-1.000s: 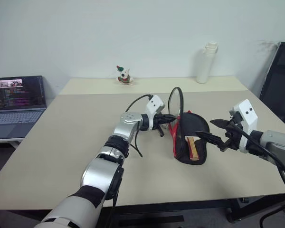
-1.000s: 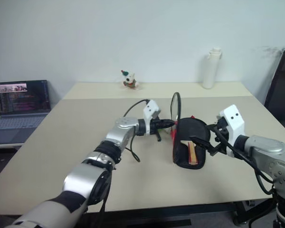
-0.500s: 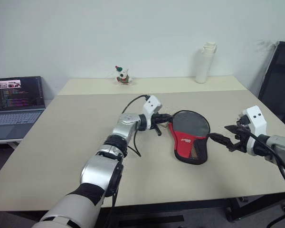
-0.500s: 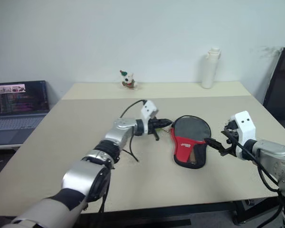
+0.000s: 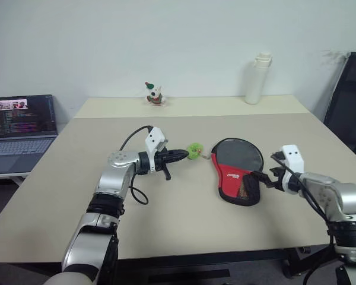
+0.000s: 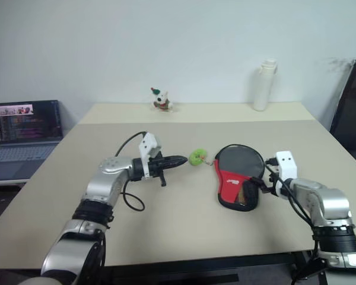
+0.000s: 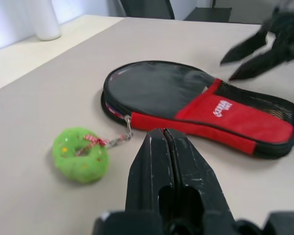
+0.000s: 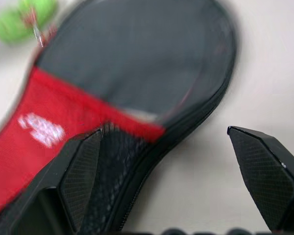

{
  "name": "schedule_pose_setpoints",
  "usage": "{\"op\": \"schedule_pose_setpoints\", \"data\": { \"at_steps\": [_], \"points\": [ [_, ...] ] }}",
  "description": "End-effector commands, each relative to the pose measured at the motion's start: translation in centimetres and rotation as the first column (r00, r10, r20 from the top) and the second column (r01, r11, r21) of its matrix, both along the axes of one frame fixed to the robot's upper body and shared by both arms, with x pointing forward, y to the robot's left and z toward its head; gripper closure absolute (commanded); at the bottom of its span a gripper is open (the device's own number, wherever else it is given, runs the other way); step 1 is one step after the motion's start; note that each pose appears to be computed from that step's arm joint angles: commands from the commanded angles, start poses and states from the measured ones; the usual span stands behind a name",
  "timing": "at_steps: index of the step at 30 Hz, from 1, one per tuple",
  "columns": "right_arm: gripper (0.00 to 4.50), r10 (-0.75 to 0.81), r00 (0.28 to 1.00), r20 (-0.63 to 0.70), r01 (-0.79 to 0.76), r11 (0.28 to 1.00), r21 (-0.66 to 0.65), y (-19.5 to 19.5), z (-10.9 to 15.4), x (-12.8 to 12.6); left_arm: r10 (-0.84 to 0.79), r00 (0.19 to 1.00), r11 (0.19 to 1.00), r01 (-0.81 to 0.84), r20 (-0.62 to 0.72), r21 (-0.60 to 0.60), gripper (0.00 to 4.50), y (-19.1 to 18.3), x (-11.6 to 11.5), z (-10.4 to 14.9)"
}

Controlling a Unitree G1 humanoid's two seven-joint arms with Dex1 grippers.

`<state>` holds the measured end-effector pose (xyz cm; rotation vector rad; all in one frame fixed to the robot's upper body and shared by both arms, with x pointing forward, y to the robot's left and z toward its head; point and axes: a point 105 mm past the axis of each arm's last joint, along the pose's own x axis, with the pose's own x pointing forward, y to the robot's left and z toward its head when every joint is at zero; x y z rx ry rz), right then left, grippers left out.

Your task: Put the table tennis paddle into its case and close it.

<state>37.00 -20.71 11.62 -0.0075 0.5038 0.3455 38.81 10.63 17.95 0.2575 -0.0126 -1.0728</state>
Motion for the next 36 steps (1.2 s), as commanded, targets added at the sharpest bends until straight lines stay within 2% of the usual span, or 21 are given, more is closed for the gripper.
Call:
{"op": "schedule_pose_setpoints", "data": {
  "at_steps": [1, 8, 11, 15, 16, 23, 28, 36],
  "points": [
    [0.00, 0.019, 0.998, 0.052, -0.017, 0.999, -0.039, -0.1, 0.9, 0.8, -0.004, 0.999, 1.000, 0.005, 0.053, -0.014, 4.44, -0.1, -0.6, 1.9],
    [0.00, 0.075, 0.997, -0.014, -0.075, 0.997, -0.013, 1.3, -1.1, 1.2, 0.010, 0.999, 1.000, -0.010, 0.041, -0.005, 4.44, 0.1, -0.7, 1.7],
    [0.55, 0.067, 0.997, -0.047, -0.065, 0.997, 0.040, 1.7, -1.6, 1.6, 0.011, 0.999, 1.000, -0.011, 0.040, 0.002, 4.50, 0.1, -0.8, 1.6],
    [1.84, 0.082, 0.993, -0.083, -0.076, 0.994, 0.073, 2.1, -2.0, 1.6, 0.011, 0.999, 1.000, -0.012, 0.036, 0.010, 4.50, 0.1, -0.9, 1.3],
    [2.32, 0.087, 0.992, -0.091, -0.079, 0.993, 0.084, 2.3, -2.1, 1.6, 0.009, 0.999, 1.000, -0.010, 0.035, 0.010, 4.50, 0.2, -1.0, 1.2],
    [4.40, 0.143, 0.982, -0.120, -0.120, 0.975, 0.187, 4.4, -1.9, 1.2, 0.001, 1.000, 1.000, -0.001, -0.024, 0.022, 4.50, 1.8, -2.0, 0.1],
    [4.46, 0.244, 0.963, -0.118, -0.206, 0.942, 0.264, 7.9, -1.1, 0.3, -0.030, 0.998, 0.999, 0.032, -0.061, 0.037, 4.50, 2.6, -3.2, -0.5],
    [4.46, 0.378, 0.922, -0.085, -0.333, 0.885, 0.325, 13.0, 0.4, -2.1, -0.162, 0.971, 0.982, 0.177, -0.176, 0.072, 4.50, 4.0, -7.7, -2.3]
  ]
}}
